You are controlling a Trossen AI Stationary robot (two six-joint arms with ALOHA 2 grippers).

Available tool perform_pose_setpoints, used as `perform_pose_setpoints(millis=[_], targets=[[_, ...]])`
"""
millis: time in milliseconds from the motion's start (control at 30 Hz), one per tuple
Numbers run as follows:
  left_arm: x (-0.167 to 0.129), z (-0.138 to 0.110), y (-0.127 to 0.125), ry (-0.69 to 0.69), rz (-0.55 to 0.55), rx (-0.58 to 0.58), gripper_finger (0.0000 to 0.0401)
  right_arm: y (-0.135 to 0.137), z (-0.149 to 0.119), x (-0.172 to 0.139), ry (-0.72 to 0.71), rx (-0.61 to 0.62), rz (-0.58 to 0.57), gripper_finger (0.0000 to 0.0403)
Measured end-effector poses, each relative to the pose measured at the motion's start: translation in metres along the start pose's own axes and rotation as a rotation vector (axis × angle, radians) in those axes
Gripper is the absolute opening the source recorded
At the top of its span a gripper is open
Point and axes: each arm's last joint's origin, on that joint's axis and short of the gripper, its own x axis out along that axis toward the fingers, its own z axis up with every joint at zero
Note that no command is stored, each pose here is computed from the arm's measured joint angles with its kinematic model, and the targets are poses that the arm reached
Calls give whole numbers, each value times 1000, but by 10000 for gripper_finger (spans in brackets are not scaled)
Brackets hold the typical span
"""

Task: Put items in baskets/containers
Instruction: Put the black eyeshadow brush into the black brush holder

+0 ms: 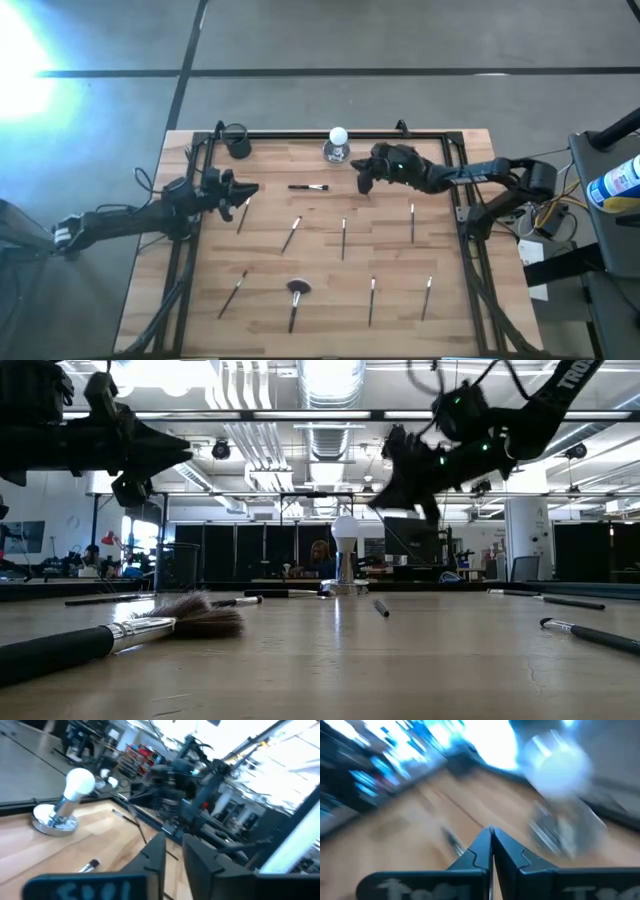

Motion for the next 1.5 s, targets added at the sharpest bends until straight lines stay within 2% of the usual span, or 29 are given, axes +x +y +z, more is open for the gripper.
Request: perform_pose_setpoints(millis=[133,267,467,600,1067,1233,1500], targets=[[7,-1,-6,-35,-18,26,109,22,5,-1,-152,-21,149,8],[15,-1,-10,-57,-58,38,119,42,12,5,-234,-52,247,8],[43,5,-19,15,-37,141,119,70,25,26,-270,-84,410,8],[64,18,-29,-20,-71,209,119,83,31,40,-272,-99,482,8],[108,48,-54,-82,-189,274,119,108,53,55,-327,-164,617,8],[121,56,-63,-82,-263,292,119,111,58,55,-346,-183,626,8],[143,60,-69,-64,-303,322,119,112,61,54,-362,-191,629,8]])
